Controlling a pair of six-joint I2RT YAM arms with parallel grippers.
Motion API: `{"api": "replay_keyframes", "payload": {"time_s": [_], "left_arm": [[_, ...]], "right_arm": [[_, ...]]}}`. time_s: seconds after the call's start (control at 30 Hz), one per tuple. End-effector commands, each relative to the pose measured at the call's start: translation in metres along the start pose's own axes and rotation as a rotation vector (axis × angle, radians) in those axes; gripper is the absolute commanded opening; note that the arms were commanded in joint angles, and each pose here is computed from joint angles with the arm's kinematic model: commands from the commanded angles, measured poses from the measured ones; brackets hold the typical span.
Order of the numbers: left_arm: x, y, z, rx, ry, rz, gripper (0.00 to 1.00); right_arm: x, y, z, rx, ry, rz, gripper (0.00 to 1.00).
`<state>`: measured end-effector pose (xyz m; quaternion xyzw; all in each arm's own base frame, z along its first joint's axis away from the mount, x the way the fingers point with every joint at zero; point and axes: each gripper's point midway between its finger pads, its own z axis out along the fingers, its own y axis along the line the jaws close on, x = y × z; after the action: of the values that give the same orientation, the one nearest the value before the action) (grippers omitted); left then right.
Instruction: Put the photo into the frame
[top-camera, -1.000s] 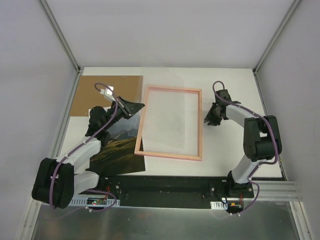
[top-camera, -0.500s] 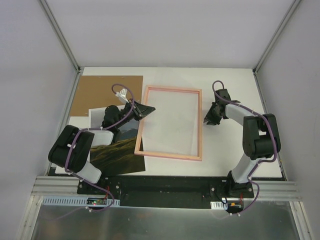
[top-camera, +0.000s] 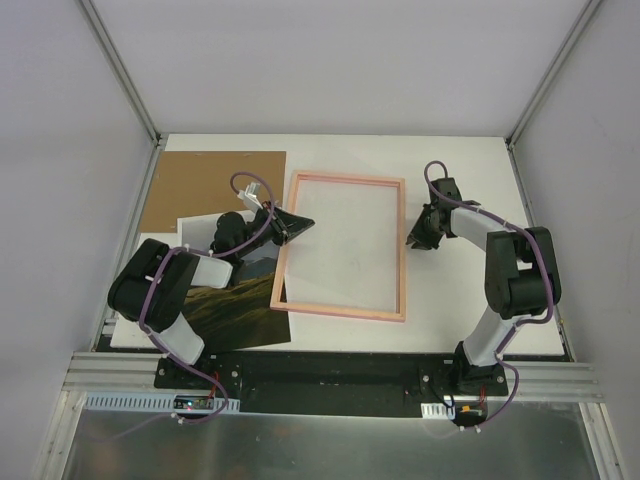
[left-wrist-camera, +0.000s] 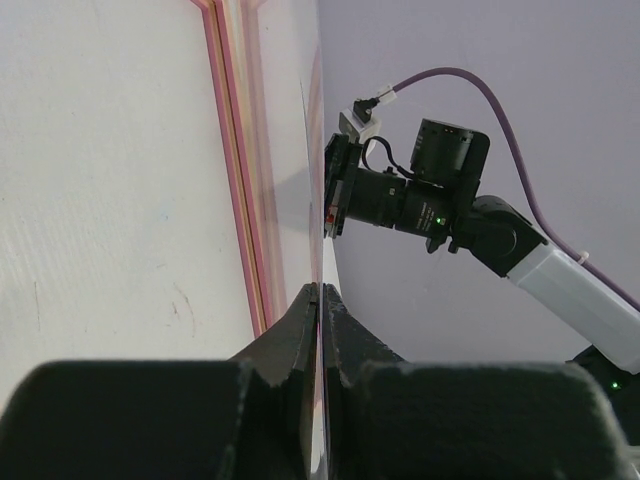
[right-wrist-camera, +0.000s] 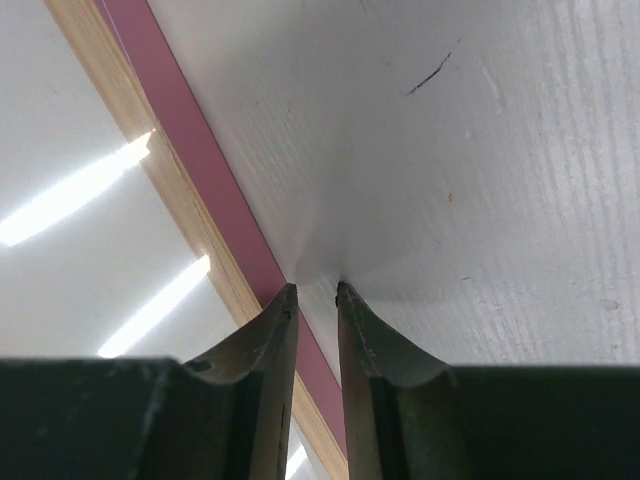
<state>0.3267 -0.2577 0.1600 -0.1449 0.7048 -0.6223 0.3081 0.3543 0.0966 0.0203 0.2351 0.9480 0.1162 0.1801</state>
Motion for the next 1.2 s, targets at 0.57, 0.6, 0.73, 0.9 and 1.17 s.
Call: {"api": "replay_keyframes", "payload": {"time_s": [0.57,0.6,0.73,0.9,1.17], "left_arm": [[-0.002,-0.057,-0.014,0.280,-0.112,0.202,0.00],[-0.002,-0.055,-0.016,0.274,-0.118,0.209,0.00],[-0.001,-0.056,-0.020,0.275,-0.129,0.233,0.00],[0.001,-0.046,-0.023,0.247,-0.134,0.238,0.00],[-0.002,-0.039,-0.028,0.224,-0.161,0.273,0.00]], "right_arm": [[-0.004,0.010,0.003,-0.031,0.000,-0.005,0.24],[-0.004,0.010,0.003,-0.030,-0.001,-0.006,0.24],[-0.007,0.010,0.002,-0.024,-0.006,-0.009,0.24],[-0.015,0.016,0.000,-0.031,-0.012,-0.016,0.25],[-0.020,0.019,-0.001,-0.029,-0.016,-0.016,0.25]]}}
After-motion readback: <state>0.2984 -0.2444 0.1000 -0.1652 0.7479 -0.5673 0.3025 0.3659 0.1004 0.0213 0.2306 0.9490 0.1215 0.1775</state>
